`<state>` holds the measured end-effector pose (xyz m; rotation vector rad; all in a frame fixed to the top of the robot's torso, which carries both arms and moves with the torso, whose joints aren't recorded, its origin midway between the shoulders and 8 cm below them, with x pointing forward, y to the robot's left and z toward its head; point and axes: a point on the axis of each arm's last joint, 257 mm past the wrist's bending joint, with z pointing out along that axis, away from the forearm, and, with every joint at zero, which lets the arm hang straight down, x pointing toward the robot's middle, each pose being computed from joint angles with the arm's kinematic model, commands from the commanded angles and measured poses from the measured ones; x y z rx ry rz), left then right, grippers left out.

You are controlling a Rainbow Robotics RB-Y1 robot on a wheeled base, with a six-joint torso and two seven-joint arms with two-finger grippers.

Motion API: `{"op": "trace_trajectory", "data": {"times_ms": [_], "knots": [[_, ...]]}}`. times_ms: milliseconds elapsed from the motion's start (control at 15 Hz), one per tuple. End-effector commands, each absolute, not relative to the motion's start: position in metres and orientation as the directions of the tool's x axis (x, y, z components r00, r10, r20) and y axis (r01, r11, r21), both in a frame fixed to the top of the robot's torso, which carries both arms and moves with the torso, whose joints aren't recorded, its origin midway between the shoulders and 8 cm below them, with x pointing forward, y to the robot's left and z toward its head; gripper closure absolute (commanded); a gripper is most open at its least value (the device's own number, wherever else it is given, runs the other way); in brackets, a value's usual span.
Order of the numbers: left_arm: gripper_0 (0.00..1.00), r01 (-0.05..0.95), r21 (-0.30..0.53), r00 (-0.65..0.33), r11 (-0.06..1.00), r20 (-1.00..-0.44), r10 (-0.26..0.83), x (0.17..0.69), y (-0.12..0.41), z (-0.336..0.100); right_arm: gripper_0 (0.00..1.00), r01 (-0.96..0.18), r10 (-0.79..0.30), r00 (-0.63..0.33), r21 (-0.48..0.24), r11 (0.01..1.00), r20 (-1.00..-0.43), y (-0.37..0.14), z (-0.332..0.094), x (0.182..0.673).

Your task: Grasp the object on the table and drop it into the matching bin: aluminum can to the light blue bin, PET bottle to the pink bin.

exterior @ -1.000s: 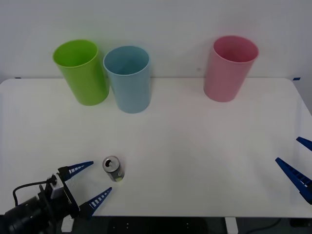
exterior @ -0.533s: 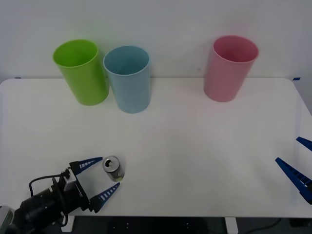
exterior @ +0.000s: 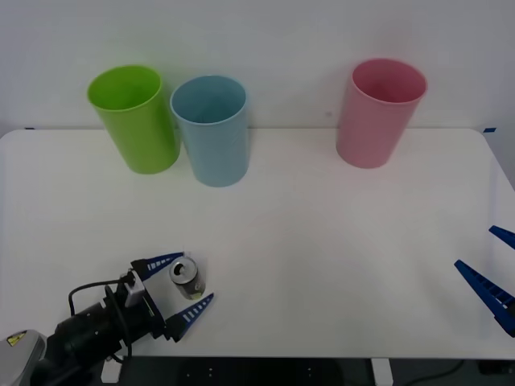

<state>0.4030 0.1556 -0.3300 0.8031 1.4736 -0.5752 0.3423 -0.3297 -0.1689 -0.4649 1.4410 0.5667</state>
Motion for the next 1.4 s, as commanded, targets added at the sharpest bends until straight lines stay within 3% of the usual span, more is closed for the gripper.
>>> {"op": "trace_trajectory", "data": {"times_ms": [67, 400, 467, 533, 600, 667, 1400], "knots": [[0.00, 0.768, 0.119, 0.045, 0.629, -0.990, 0.133, 0.4051, 0.1515, -0.3302, 0.00, -0.618, 0.082, 0.041, 0.039, 0.785, -0.996, -0.3297, -0.1689, 0.3423], [0.00, 0.771, 0.124, 0.046, 0.624, -0.989, 0.141, 0.4052, 0.1502, -0.3313, 0.00, -0.618, 0.082, 0.041, 0.039, 0.785, -0.996, -0.3297, -0.1689, 0.3423], [0.06, 0.771, 0.126, 0.047, 0.624, -0.989, 0.141, 0.4054, 0.1502, -0.3308, 0.00, -0.618, 0.082, 0.041, 0.039, 0.785, -0.996, -0.3297, -0.1689, 0.3423], [0.53, 0.771, 0.124, 0.046, 0.624, -0.989, 0.141, 0.4048, 0.1504, -0.3314, 0.00, -0.618, 0.082, 0.041, 0.039, 0.785, -0.996, -0.3297, -0.1689, 0.3423], [0.91, 0.771, 0.126, 0.047, 0.624, -0.989, 0.141, 0.4054, 0.1502, -0.3308, 0.00, -0.618, 0.082, 0.041, 0.039, 0.785, -0.996, -0.3297, -0.1689, 0.3423], [0.99, 0.770, 0.125, 0.047, 0.625, -0.989, 0.139, 0.4056, 0.1502, -0.3306, 0.00, -0.618, 0.082, 0.041, 0.039, 0.785, -0.996, -0.3297, -0.1689, 0.3423], [1.00, 0.772, 0.102, 0.031, 0.627, -0.992, 0.123, 0.4071, 0.1457, -0.3301, 0.00, -0.618, 0.082, 0.041, 0.039, 0.785, -0.996, -0.3297, -0.1689, 0.3423]]}}
